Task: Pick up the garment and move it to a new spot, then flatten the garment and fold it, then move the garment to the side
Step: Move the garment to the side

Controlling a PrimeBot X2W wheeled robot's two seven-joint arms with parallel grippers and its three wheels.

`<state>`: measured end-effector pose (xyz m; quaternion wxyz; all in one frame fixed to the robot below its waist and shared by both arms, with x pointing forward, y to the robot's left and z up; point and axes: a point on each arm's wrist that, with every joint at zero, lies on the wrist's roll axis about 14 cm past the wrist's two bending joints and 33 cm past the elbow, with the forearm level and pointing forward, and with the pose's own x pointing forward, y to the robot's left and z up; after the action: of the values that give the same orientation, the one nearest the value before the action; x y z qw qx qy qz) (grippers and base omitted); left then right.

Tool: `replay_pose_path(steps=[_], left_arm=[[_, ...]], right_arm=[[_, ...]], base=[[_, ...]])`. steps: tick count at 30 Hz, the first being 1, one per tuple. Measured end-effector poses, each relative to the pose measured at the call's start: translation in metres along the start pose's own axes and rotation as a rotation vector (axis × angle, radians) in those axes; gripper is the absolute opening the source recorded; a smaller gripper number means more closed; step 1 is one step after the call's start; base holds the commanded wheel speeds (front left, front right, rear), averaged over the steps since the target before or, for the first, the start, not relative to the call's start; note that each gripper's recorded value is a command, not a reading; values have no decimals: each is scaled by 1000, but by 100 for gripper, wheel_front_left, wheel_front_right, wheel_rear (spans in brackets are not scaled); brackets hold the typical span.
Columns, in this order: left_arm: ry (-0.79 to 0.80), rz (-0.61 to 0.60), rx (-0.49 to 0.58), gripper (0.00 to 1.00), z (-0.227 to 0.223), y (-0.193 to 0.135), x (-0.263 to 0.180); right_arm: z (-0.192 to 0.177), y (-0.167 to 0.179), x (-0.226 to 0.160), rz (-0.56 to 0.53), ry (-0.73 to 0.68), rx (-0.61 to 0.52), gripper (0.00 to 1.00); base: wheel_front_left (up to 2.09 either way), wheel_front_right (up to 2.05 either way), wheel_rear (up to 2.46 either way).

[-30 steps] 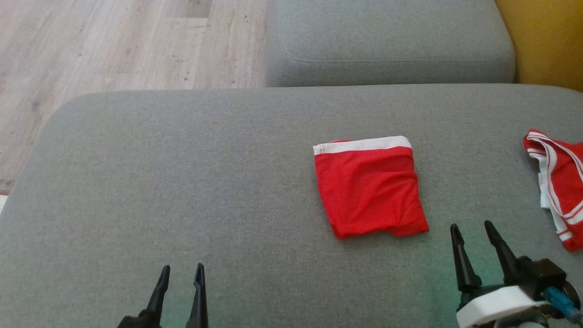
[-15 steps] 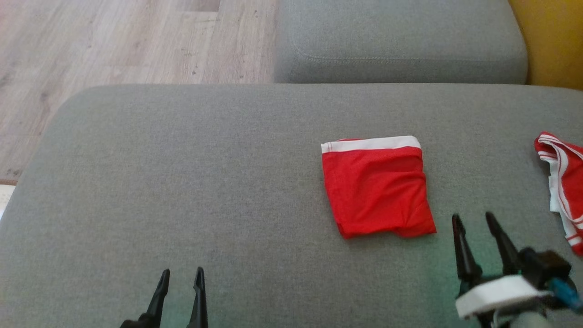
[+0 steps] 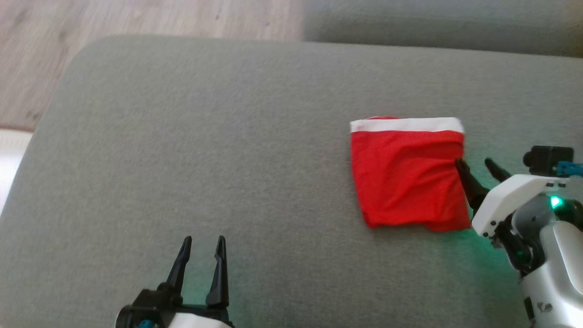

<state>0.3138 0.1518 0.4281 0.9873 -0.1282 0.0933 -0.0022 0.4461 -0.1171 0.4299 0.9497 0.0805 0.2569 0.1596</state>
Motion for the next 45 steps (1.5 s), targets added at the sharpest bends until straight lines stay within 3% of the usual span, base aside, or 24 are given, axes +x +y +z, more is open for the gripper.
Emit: replay_pose_path(steps=[5, 8, 9, 10, 16, 24, 31, 38, 39, 40, 41, 45], left_arm=[[21, 57, -9, 100, -6, 12, -2], [36, 83, -9, 100, -10, 19, -4], [38, 89, -7, 100, -10, 20, -3], [38, 88, -6, 100, -10, 19, -2], [42, 26, -11, 100, -10, 2, 12], [41, -152, 18, 100, -8, -47, 52], [58, -213, 27, 100, -16, -64, 83], [127, -182, 32, 100, -39, -52, 84], [128, -176, 37, 100, -39, -49, 83], [128, -176, 37, 100, -39, -49, 83], [127, -171, 43, 100, -39, -47, 83], [108, -148, 45, 100, -32, -40, 83]], right_arm=[[-46, 1, 22, 0, 204, 40, 100], [-54, 18, 35, 44, 229, 131, 96], [-50, 20, 37, 50, 219, 160, 15], [-47, 20, 39, 52, 212, 173, 0], [-25, -10, 26, -7, 139, 167, 0], [38, -125, -33, -242, 44, 71, 0], [30, -214, -69, -473, 158, 22, 0], [44, -274, -82, -665, 235, -60, 0], [44, -280, -85, -689, 249, -75, 12], [44, -280, -85, -689, 249, -75, 34], [42, -285, -87, -712, 268, -95, 96], [30, -289, -94, -746, 324, -135, 100]], base=[[0, 0, 0], [0, 0, 0], [0, 0, 0], [0, 0, 0], [0, 0, 0], [0, 0, 0], [0, 0, 0], [0, 0, 0], [0, 0, 0], [0, 0, 0], [0, 0, 0], [0, 0, 0]])
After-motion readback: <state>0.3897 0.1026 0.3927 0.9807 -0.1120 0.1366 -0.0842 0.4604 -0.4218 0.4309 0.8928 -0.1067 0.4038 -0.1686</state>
